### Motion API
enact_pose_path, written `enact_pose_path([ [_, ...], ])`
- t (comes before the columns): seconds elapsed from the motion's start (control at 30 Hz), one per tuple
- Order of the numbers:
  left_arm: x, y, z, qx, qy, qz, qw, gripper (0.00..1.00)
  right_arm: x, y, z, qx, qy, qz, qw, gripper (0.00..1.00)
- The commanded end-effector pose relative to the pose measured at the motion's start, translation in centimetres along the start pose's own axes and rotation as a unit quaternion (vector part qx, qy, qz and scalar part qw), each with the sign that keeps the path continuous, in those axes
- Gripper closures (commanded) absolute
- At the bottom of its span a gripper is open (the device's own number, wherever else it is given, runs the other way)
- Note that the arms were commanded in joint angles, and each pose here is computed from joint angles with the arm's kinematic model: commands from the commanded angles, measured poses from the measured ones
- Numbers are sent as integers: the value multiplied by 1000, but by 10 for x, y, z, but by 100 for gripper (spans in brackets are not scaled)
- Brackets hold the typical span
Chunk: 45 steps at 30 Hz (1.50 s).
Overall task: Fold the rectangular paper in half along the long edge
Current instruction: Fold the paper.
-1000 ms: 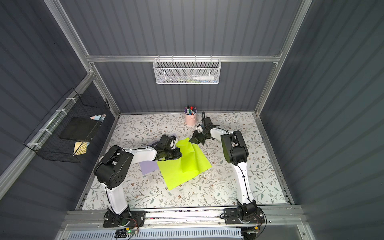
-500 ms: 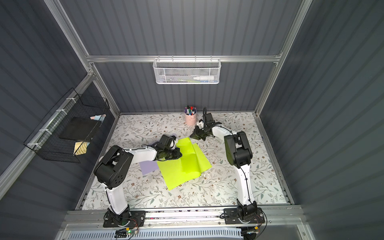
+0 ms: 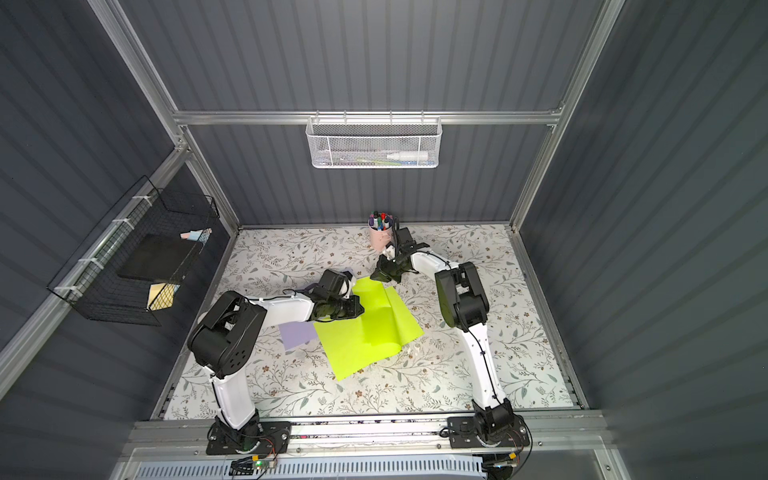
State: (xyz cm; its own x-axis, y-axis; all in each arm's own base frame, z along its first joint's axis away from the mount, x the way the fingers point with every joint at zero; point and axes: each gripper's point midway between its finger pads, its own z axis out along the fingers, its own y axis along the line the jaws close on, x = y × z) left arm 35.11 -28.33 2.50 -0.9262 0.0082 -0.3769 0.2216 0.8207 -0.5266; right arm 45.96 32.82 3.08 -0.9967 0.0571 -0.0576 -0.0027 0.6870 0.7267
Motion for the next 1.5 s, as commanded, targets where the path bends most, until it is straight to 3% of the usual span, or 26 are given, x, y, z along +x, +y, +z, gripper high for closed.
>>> enact_pose_path([
  [0.0, 50, 37, 11, -61, 78, -16, 995, 88, 0, -19, -1, 33, 3, 21, 999, 100],
  [0.27, 50, 37, 11, -61, 80, -16, 995, 88, 2, -61, -9, 53, 11, 68, 996, 100],
  [0.43, 49, 37, 11, -61, 79, -15, 995, 88, -1, -80, -33, 59, 0, 97, 993, 100],
  [0.67, 49, 37, 13, -63, 81, -16, 995, 88, 23, -35, -81, 29, -41, 49, 998, 100],
  [0.9, 50, 39, 14, -65, 84, -16, 994, 88, 98, -22, -41, 48, 39, 27, 998, 100],
  [1.03, 50, 39, 14, -66, 84, -17, 994, 88, 116, -35, -24, 52, 52, 23, 997, 100],
  [1.27, 51, 40, 14, -67, 85, -17, 994, 88, 131, -58, -30, 40, 54, 53, 996, 100],
  [1.47, 53, 41, 15, -68, 87, -18, 994, 89, 151, -103, -50, 42, 39, 114, 992, 100],
])
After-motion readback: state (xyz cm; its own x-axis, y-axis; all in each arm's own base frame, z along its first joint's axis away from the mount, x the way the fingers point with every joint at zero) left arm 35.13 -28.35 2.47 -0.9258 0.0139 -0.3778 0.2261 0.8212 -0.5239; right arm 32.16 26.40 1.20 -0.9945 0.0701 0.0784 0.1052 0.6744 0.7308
